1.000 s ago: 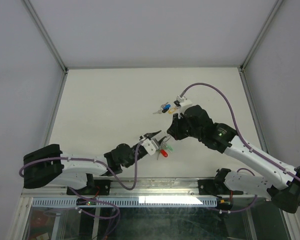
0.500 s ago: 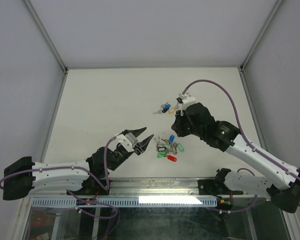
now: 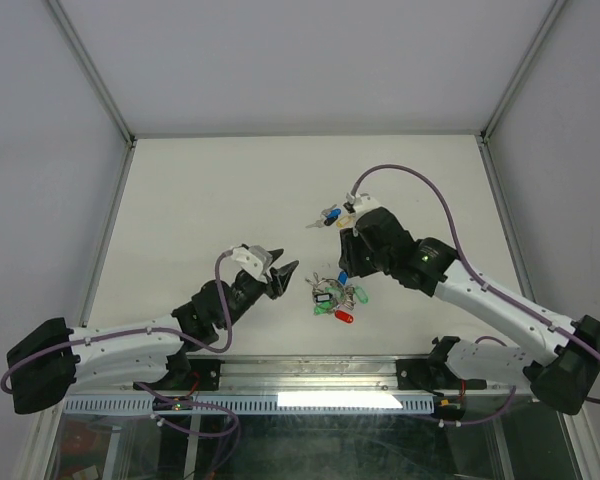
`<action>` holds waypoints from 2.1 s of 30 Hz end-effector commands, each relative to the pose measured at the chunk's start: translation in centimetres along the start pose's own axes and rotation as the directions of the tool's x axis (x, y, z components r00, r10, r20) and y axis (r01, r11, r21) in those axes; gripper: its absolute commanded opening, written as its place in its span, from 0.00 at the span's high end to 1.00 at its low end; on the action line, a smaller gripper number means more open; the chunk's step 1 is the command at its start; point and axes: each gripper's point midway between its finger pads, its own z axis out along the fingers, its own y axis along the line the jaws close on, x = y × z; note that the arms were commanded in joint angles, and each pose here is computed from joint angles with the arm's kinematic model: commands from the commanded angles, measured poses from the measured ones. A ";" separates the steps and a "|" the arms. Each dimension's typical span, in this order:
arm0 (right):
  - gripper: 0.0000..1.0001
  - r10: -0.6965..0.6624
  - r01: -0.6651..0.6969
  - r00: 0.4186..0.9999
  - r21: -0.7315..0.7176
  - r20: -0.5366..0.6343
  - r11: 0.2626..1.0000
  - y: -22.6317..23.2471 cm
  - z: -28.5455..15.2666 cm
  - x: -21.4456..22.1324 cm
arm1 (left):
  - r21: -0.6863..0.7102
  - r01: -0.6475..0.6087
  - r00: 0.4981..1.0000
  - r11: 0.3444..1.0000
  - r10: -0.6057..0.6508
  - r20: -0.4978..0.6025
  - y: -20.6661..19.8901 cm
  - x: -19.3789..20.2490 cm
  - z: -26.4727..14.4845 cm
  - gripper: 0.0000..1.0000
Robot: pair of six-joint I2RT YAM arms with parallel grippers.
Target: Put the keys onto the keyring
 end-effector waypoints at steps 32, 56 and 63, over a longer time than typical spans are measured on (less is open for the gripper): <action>0.65 -0.085 0.130 0.935 0.110 -0.345 0.985 2.6 16.1 3.7 | -0.189 0.135 0.982 0.973 -0.157 -0.107 5.7 2.8 -0.1 0.31; 1.00 -0.062 0.076 0.976 0.064 -0.207 0.995 2.8 14.4 1.6 | -0.145 0.146 0.985 0.979 -0.157 -0.067 5.1 1.6 0.0 0.31; 1.00 -0.032 0.042 0.994 -0.095 0.100 0.995 4.1 10.2 -3.3 | -0.035 0.163 0.987 0.986 -0.162 0.020 3.5 -0.7 0.1 0.32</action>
